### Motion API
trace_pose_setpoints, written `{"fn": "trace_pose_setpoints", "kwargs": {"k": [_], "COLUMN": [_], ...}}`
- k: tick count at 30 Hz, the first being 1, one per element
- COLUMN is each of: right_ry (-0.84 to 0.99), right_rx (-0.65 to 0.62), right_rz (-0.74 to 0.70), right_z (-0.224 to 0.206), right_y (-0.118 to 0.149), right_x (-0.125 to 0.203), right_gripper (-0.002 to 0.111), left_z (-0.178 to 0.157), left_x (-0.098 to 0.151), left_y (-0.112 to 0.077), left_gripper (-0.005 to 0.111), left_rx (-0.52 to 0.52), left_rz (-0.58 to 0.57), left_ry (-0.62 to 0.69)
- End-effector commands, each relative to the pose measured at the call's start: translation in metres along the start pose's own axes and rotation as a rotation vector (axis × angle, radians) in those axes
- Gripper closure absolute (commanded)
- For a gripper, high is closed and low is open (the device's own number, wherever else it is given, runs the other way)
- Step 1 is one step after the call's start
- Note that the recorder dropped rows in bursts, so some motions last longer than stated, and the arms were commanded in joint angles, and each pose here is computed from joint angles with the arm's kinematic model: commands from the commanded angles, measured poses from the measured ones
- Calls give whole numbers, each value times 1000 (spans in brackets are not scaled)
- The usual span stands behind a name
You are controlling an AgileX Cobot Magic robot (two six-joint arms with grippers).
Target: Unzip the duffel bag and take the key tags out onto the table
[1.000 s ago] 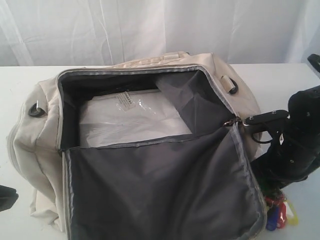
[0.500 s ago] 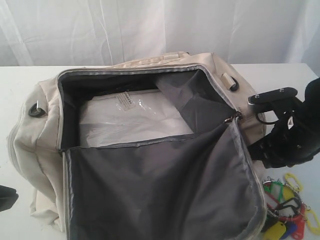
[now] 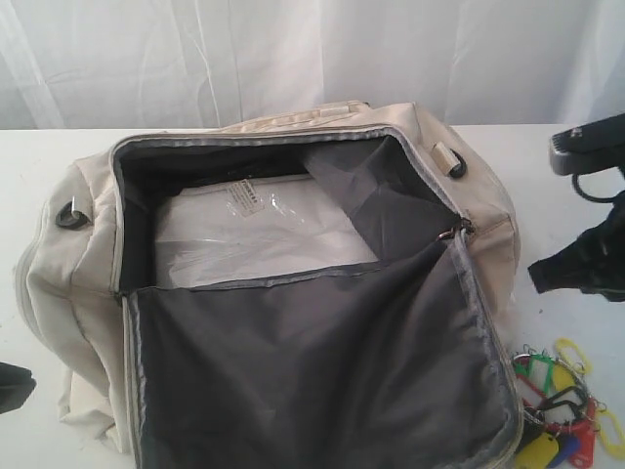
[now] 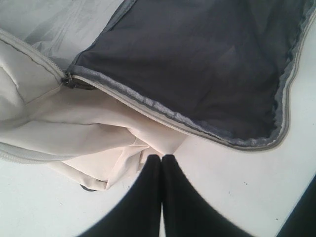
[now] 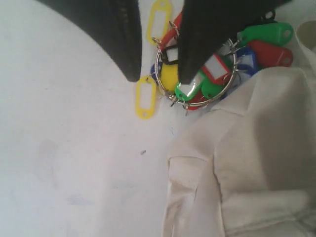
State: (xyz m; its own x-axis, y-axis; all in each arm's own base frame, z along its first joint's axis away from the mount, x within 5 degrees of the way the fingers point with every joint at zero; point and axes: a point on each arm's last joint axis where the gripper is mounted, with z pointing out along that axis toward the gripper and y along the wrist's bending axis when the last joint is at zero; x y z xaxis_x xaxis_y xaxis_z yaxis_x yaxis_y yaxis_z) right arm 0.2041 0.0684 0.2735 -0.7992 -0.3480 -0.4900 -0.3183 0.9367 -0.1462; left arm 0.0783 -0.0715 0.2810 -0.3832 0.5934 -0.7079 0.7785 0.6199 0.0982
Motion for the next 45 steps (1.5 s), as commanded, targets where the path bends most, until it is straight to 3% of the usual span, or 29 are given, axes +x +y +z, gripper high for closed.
{"fn": "trace_pose_setpoints", "kwargs": {"k": [1,10,17,45], "right_ry": [-163,-424,-502,-529], "right_rx": [0,0,-129,-132], "right_rz": [31,76,166,170], "right_z": [-43,-102,-124,-129], "right_y": [-7,-15,-8,-9], "right_x": [10,52,69,74], "right_gripper": [108,108,108,108], "left_z": [0,0,0,0], "left_x": [2,3,3,3], "left_y": [-1,-1,-1,-2], "left_gripper": [107,107,107,107], "left_rx": [11,7,12,13], "left_rz": [-9,15,46,46], "left_ry": [6,11,15,17]}}
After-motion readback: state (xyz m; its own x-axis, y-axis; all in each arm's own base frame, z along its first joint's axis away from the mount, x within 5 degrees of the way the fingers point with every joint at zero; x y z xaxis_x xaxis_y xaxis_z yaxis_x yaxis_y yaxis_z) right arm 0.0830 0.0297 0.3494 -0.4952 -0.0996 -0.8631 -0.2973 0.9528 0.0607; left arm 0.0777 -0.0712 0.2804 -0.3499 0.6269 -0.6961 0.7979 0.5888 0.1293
